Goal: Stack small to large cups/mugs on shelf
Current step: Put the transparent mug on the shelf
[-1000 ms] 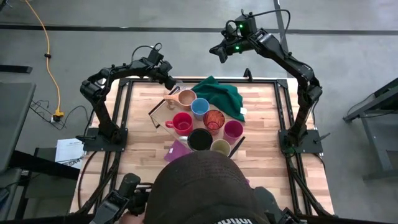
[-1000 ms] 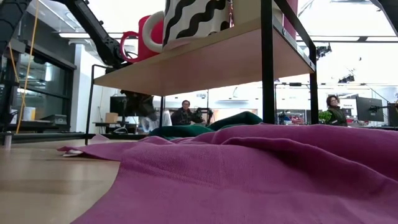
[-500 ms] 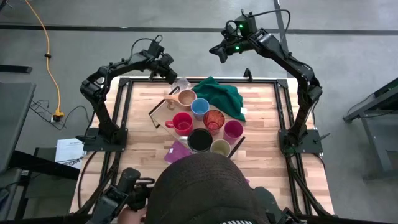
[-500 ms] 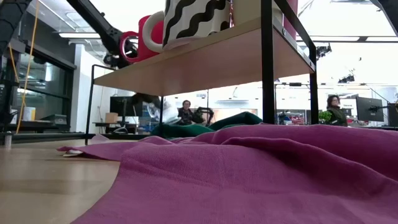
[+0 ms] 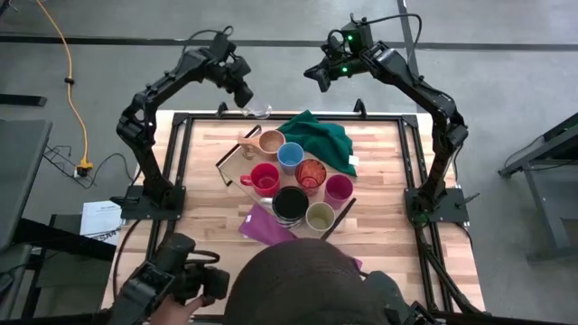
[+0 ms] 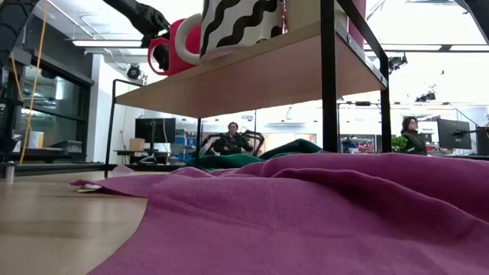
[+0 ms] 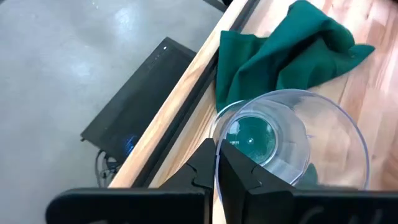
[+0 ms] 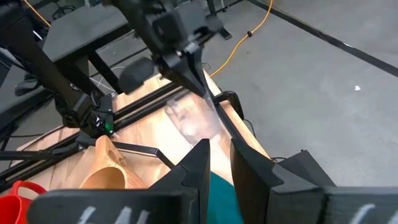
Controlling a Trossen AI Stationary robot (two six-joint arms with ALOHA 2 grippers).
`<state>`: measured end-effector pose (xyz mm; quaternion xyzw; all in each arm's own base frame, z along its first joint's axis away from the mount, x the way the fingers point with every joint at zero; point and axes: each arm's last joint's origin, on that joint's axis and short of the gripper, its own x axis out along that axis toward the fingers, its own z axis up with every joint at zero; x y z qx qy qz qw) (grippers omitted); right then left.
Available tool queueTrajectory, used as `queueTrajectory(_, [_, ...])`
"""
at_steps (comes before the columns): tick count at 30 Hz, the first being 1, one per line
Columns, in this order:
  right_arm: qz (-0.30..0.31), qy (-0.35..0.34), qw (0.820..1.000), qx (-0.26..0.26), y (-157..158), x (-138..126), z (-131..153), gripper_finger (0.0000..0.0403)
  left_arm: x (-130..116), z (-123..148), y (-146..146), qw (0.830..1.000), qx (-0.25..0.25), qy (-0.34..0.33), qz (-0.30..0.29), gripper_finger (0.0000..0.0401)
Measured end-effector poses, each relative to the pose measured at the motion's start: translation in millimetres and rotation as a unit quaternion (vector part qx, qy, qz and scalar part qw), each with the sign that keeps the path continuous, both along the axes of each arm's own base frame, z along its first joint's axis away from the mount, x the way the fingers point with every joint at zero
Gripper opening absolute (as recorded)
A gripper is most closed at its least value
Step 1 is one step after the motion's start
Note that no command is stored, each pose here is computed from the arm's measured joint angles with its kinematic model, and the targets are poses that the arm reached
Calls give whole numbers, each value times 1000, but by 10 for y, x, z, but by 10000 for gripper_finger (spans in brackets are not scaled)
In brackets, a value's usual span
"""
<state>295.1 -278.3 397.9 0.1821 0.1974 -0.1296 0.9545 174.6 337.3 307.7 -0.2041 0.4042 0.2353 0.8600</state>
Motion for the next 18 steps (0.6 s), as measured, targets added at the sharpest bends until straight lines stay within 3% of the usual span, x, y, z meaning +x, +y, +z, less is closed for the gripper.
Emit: queueTrajectory(18, [7, 9, 1000, -9, 6, -6, -14, 55, -160, 673, -282, 996, -9, 81, -42, 0])
